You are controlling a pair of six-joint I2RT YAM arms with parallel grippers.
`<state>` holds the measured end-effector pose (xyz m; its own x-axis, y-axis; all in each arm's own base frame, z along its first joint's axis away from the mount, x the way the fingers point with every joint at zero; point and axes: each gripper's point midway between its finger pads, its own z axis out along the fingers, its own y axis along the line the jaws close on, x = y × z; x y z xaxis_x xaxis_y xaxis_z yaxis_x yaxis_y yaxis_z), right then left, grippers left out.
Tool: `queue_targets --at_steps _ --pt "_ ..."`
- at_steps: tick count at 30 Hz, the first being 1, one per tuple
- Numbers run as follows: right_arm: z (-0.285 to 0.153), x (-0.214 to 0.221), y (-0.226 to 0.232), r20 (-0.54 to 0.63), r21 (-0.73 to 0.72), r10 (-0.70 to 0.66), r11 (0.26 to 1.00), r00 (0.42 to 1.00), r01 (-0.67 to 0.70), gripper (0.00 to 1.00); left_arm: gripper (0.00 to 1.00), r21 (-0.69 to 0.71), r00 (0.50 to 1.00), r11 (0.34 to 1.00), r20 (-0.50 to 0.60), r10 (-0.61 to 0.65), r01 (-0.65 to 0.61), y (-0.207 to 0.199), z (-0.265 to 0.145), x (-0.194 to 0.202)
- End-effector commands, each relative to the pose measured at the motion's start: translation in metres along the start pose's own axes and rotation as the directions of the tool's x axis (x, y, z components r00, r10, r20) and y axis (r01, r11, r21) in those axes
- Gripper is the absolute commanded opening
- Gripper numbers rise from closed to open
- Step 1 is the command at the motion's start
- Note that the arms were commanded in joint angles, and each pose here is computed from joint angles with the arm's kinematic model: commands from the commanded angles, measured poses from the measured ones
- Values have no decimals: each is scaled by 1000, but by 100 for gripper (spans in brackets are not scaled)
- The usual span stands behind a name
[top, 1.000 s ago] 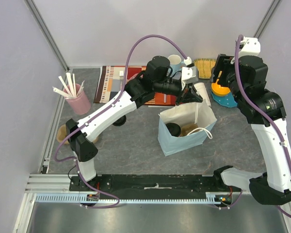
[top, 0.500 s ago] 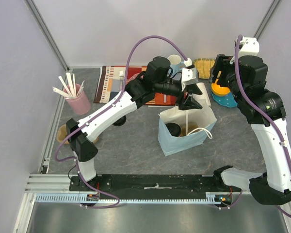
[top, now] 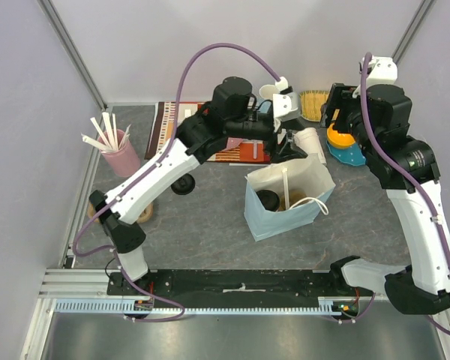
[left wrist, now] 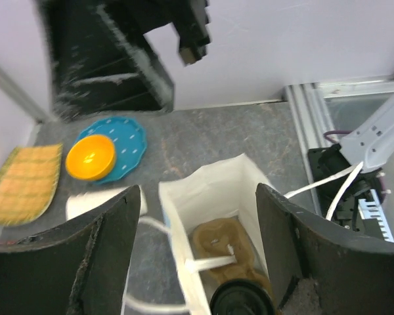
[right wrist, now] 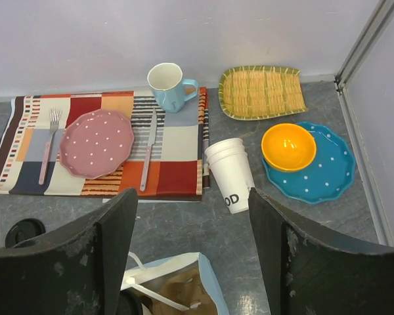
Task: Pack the takeout coffee
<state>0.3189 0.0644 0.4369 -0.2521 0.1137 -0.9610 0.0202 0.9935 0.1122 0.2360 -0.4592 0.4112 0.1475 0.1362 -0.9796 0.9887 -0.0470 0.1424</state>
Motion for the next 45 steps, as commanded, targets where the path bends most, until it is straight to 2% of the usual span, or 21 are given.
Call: queue_targets --at_steps 1,4,7,10,11,13,14,16,17,19,20,22,23,28,29,32,34,35,39,43,45 --pt "6 -5 -3 19 23 7 1000 1000 -8 77 78 -204 996 975 -10 88 -88 13 -61 -45" --pt "14 -1 -11 6 59 12 998 1000 -12 78 79 -359 999 932 -37 25 -36 29 -103 -42" --pt "26 0 -28 -9 105 28 994 1000 -27 79 79 -505 997 862 -29 -69 45 46 -151 -29" --pt "37 5 -75 -17 214 96 973 995 -90 80 79 -635 989 765 -16 -147 103 58 -201 -8" --pt "43 14 -80 -29 208 134 970 991 -125 80 79 -688 980 715 -26 -196 125 67 -219 15" --pt "41 17 -113 -2 263 194 947 981 -187 80 79 -735 983 667 -9 -184 118 58 -248 18" --pt "46 30 -119 -14 264 218 942 976 -207 80 79 -775 972 617 -15 -234 136 62 -261 45" --pt "40 38 -140 15 311 265 915 964 -257 80 80 -814 972 563 7 -235 142 50 -285 52" --pt "43 55 -148 -2 333 279 906 960 -262 80 80 -842 955 515 4 -297 164 48 -294 83" --pt "38 66 -160 6 370 276 892 961 -259 80 80 -867 958 470 31 -287 169 35 -311 91" --pt "42 83 -164 -14 389 271 888 962 -244 80 80 -875 942 450 21 -336 180 28 -313 121" --pt "35 92 -172 8 423 249 877 968 -229 81 81 -899 941 398 41 -335 181 25 -324 138" --pt "37 108 -177 6 439 250 869 968 -227 81 82 -917 935 354 54 -352 186 16 -332 159" --pt "23 138 -192 47 512 228 830 972 -220 81 87 -951 940 259 77 -332 170 0 -349 208" --pt "24 154 -195 31 529 240 820 970 -219 81 88 -957 929 238 69 -364 165 -4 -351 231" --pt "16 174 -204 60 581 258 776 964 -243 83 91 -972 926 181 73 -371 149 -7 -360 259" --pt "11 180 -212 106 614 257 743 960 -267 84 94 -975 928 167 77 -365 147 -9 -363 269" --pt "9 193 -212 102 616 257 742 961 -264 84 97 -973 922 151 105 -373 172 -11 -362 280" --pt "8 212 -211 134 597 249 752 959 -279 84 99 -972 931 165 101 -350 167 -13 -359 300" --pt "6 231 -213 141 606 262 740 955 -292 85 100 -985 945 89 114 -306 148 -8 -371 307" --pt "5 243 -214 125 615 272 734 954 -290 85 100 -987 947 73 116 -299 144 -9 -372 317"
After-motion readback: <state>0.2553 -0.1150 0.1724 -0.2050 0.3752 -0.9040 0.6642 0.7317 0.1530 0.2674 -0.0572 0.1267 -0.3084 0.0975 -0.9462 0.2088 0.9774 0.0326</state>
